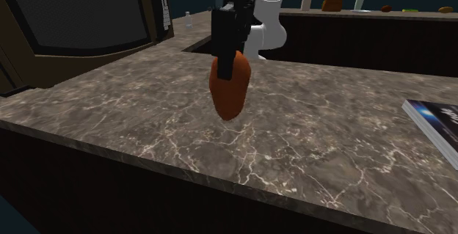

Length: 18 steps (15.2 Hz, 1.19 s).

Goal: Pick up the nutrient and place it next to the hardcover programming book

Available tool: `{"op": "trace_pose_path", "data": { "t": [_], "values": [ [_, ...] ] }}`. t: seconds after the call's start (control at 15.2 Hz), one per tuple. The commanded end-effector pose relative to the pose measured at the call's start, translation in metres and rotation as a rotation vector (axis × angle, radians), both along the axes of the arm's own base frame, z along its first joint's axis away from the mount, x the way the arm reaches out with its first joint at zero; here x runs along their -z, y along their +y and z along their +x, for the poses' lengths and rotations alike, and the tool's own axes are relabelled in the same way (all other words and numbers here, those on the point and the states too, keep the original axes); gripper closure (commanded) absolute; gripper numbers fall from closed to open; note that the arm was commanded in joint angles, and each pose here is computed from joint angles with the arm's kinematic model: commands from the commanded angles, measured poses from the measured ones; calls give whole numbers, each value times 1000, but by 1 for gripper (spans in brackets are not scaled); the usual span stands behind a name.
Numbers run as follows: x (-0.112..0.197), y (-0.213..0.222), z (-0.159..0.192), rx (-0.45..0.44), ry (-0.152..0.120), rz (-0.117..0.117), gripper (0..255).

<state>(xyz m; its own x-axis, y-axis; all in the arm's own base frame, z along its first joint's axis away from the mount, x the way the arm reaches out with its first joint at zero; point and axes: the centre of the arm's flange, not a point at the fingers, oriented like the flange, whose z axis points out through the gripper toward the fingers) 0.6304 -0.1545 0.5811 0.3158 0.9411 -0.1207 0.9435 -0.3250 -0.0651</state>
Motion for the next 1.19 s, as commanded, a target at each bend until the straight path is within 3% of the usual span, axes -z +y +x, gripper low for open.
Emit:
{"op": "trace_pose_path", "data": {
  "t": [0.0, 1.12],
  "values": [
    [3, 26, -6, 0, 0, 0, 255],
    [3, 246, -52, 0, 0, 0, 255]
  ]
}}
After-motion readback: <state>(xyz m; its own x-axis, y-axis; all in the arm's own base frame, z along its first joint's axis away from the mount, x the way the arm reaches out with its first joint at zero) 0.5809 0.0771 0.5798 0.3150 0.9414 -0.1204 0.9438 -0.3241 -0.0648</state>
